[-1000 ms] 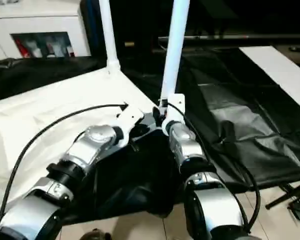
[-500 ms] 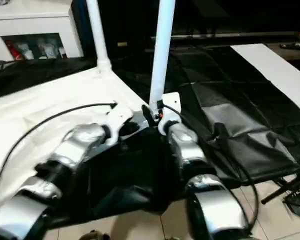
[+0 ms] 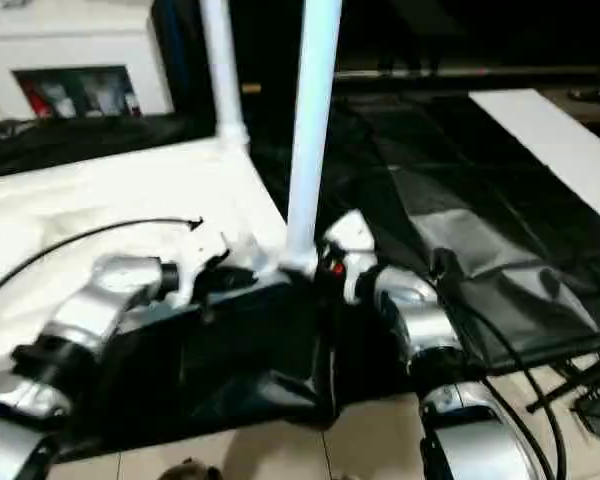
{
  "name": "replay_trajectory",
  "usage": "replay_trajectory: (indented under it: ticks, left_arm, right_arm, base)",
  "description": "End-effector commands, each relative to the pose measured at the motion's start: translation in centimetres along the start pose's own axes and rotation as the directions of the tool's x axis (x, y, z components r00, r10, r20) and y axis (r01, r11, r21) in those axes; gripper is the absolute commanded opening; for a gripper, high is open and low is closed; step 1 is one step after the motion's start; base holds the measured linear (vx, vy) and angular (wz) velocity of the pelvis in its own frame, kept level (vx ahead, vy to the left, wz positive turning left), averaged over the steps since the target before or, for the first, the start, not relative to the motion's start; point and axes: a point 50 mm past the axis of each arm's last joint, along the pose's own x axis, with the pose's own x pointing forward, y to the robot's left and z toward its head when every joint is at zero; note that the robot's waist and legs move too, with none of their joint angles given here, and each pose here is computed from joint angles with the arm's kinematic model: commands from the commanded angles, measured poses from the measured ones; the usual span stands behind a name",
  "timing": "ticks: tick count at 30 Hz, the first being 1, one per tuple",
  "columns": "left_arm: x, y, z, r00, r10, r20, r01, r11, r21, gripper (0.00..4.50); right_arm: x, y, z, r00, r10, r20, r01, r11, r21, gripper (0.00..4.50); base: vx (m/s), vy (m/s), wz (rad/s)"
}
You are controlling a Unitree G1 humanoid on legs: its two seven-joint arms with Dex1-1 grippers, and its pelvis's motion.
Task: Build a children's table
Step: Rotate leg to tighten
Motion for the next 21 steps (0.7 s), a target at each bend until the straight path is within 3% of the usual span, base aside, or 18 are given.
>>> replay_trajectory:
  ticks: [1, 11, 21]
  left_arm:
    - [0.21, -0.08, 1.97, 0.997, -0.022, 0.071, 0.018, 0.998, 0.059, 0.00]
    - [-0.20, -0.15, 1.71, 0.998, -0.023, 0.065, 0.020, 0.998, 0.053, 0.00]
    - [-0.54, -0.18, 1.42, 0.998, -0.025, 0.056, 0.023, 0.999, 0.043, 0.00]
  right_arm:
    - [0.07, 0.01, 0.29, 0.999, 0.028, -0.015, -0.028, 0.999, -0.022, 4.42]
    - [-0.33, 0.23, 0.59, 0.998, 0.066, 0.001, -0.066, 0.998, 0.013, 3.46]
    - [-0.56, 0.37, 0.15, 0.997, 0.077, -0.003, -0.077, 0.996, 0.042, 2.82]
  base:
    - [0.000, 0.000, 0.00]
    - [0.000, 0.000, 0.00]
    - [0.000, 0.000, 0.00]
